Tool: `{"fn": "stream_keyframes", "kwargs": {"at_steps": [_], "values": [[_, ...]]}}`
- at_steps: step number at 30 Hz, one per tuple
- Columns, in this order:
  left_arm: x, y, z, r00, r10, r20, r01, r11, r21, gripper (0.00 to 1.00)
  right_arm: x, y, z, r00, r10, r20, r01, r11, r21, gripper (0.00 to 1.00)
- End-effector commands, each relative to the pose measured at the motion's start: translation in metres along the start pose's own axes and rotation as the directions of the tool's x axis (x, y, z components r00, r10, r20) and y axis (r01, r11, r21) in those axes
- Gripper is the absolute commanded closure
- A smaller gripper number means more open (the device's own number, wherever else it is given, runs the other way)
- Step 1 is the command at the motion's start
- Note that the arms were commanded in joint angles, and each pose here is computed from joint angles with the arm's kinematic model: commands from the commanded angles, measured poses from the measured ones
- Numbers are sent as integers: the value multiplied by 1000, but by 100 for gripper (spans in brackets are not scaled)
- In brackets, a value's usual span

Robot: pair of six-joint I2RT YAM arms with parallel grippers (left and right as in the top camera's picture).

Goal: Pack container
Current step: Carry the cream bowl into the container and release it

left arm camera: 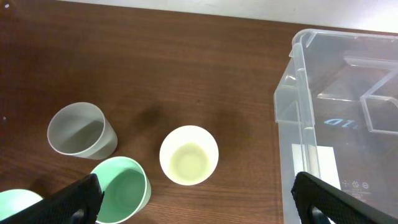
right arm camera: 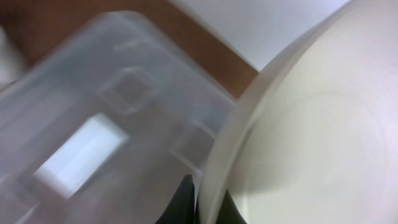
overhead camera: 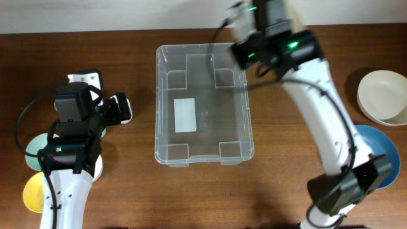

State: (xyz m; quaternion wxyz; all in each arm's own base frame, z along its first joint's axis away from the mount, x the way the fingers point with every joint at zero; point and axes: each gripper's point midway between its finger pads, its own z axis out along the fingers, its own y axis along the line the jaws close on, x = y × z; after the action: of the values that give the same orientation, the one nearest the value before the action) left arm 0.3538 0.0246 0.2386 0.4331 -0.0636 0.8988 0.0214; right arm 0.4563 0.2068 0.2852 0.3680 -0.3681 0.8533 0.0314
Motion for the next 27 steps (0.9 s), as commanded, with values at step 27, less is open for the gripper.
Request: {"fn": "stream_keyframes", "kwargs": {"at_steps": [27], "values": [[-32, 153, -53, 941, -314, 123, 337, 883, -326, 1, 109, 164, 149, 806, -553, -211, 402, 774, -489, 96]]}}
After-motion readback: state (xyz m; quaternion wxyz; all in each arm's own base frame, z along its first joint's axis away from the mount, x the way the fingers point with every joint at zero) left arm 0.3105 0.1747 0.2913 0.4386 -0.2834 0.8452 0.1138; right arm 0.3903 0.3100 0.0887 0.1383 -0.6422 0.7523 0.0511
